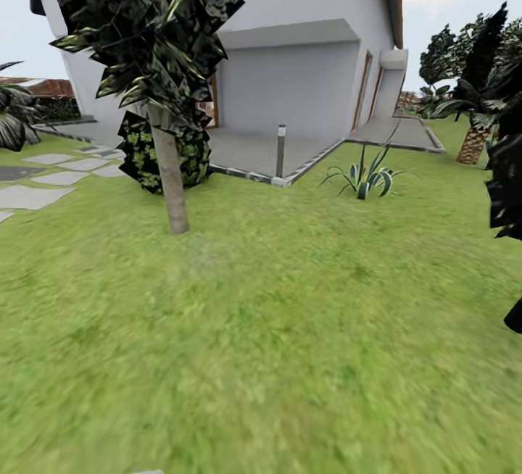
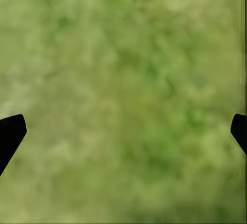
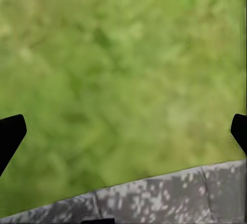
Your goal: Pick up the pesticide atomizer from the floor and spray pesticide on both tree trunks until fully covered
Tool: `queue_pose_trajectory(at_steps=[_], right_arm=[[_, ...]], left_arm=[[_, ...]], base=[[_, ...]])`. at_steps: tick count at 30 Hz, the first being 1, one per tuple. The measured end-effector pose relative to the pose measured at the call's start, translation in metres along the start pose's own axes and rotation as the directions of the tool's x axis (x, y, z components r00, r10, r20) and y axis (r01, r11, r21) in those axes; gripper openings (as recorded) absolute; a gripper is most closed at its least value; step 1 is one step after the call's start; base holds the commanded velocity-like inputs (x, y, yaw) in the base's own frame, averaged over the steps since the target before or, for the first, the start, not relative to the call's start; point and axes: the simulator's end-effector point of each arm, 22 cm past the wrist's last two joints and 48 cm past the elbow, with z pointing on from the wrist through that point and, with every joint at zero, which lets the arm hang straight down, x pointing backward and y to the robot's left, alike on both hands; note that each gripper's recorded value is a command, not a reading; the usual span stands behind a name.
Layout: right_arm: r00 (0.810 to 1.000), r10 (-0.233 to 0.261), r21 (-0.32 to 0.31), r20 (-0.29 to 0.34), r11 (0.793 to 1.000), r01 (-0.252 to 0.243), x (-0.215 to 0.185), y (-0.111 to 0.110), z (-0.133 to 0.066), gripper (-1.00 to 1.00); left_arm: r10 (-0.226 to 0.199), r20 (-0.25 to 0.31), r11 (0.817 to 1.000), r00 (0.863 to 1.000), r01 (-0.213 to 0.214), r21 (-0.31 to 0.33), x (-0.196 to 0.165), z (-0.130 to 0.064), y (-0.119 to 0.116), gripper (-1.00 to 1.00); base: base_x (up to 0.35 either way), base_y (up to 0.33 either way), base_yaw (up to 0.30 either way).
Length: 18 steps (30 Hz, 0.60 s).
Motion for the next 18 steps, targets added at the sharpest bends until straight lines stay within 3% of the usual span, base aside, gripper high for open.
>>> queue_pose_trajectory(at_steps=[18], right_arm=[[1.000, 0.000, -0.001, 0.000, 1.000, 0.000, -0.0001, 0.0006, 0.0000, 1.00]], left_arm=[[0.000, 0.000, 1.000, 1.000, 0.000, 0.000, 0.0000, 0.0000, 0.0001, 1.00]], base=[[0.340, 0.039, -0.262]])
